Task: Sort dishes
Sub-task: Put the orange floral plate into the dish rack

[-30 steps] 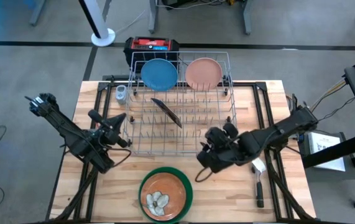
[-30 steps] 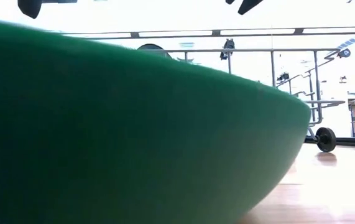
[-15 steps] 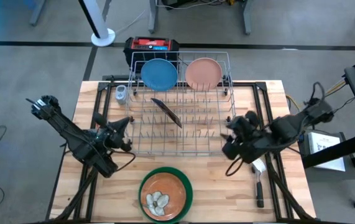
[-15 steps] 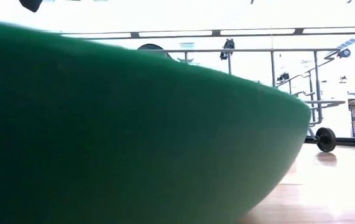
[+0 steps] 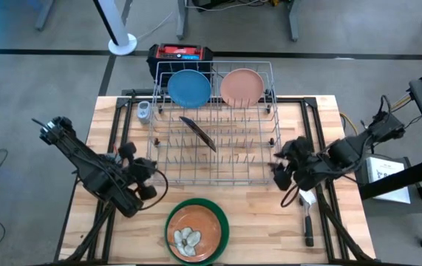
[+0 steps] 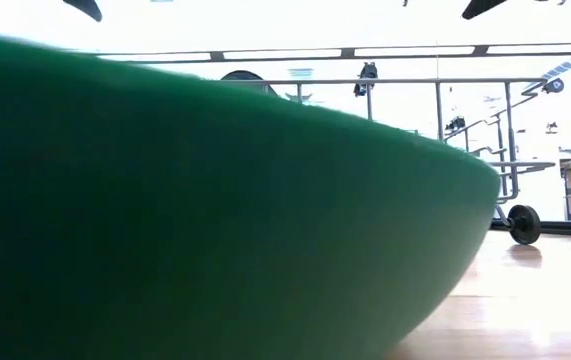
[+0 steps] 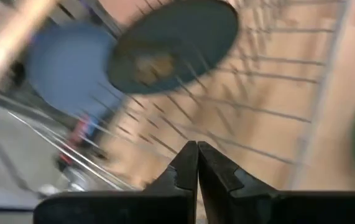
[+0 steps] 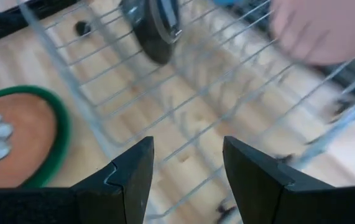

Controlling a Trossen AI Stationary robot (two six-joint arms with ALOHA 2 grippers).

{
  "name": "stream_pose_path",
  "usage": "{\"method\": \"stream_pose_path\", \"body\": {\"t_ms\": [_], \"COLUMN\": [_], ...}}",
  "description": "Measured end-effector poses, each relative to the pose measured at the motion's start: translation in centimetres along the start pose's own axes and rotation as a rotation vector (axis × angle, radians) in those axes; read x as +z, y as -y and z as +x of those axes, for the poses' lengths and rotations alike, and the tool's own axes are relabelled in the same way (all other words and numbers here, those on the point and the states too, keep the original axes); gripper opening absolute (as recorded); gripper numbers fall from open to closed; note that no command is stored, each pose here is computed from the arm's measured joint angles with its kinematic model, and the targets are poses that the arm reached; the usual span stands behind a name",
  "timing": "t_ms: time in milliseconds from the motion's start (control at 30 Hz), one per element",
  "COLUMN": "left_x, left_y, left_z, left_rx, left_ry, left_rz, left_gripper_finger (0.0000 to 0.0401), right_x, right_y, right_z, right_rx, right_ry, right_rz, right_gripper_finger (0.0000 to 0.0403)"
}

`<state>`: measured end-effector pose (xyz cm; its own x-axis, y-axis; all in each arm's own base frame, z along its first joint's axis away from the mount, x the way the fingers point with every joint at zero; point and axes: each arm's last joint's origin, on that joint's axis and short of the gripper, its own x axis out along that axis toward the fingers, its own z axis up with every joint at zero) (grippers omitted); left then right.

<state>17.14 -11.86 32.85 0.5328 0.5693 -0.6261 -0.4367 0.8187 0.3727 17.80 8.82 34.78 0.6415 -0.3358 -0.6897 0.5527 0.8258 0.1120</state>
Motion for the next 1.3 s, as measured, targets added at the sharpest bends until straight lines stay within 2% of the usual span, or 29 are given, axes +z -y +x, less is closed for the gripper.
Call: {"method": "stream_pose_path", "body": {"t_ms": [133,333,433,567,667,833,1000,1133,1300], "left_x": [0.2,-0.6,-1.0,-1.8,-2.9,-4.8,-5.9,-6.4,-6.3], "left_y": [1.0,3.4,4.8,7.0,8.5,10.7,13.0,15.1,17.5], "left_z": [-0.2,-0.3,-0.6,-0.9,-0.8,-0.3,0.3,0.5,0.5], "left_rx": [-0.083,-0.194,-0.284,-0.395,-0.420,-0.378,-0.335,-0.321,-0.318], "left_ry": [-0.081,-0.088,-0.103,-0.128,-0.132,-0.172,-0.197,-0.238,-0.245], "left_rz": [-0.045,-0.066,-0.092,-0.135,-0.160,-0.177,-0.168,-0.150,-0.131], "left_gripper_finger": [0.0000,0.0000,0.0000,0.0000,0.0000,0.0000,0.0000,0.0000,0.0000], "right_x": [-2.0,-5.4,-6.6,-8.3,-9.5,-11.0,-11.7,-12.0,-13.1], "right_y": [-1.3,-3.8,-4.8,-5.9,-6.8,-8.8,-11.1,-12.3,-12.9], "right_z": [2.1,5.8,7.1,8.4,9.0,9.7,9.4,9.1,8.5], "right_rx": [0.124,0.333,0.390,0.379,0.351,0.317,0.355,0.373,0.338], "right_ry": [0.004,-0.030,-0.059,-0.119,-0.146,-0.182,-0.239,-0.235,-0.274], "right_rz": [0.022,0.065,0.098,0.129,0.127,0.106,0.099,0.082,0.059], "right_gripper_finger": [0.0183,0.0183,0.0183,0.0183,0.0183,0.0183,0.0183,0.0183,0.0183]}}
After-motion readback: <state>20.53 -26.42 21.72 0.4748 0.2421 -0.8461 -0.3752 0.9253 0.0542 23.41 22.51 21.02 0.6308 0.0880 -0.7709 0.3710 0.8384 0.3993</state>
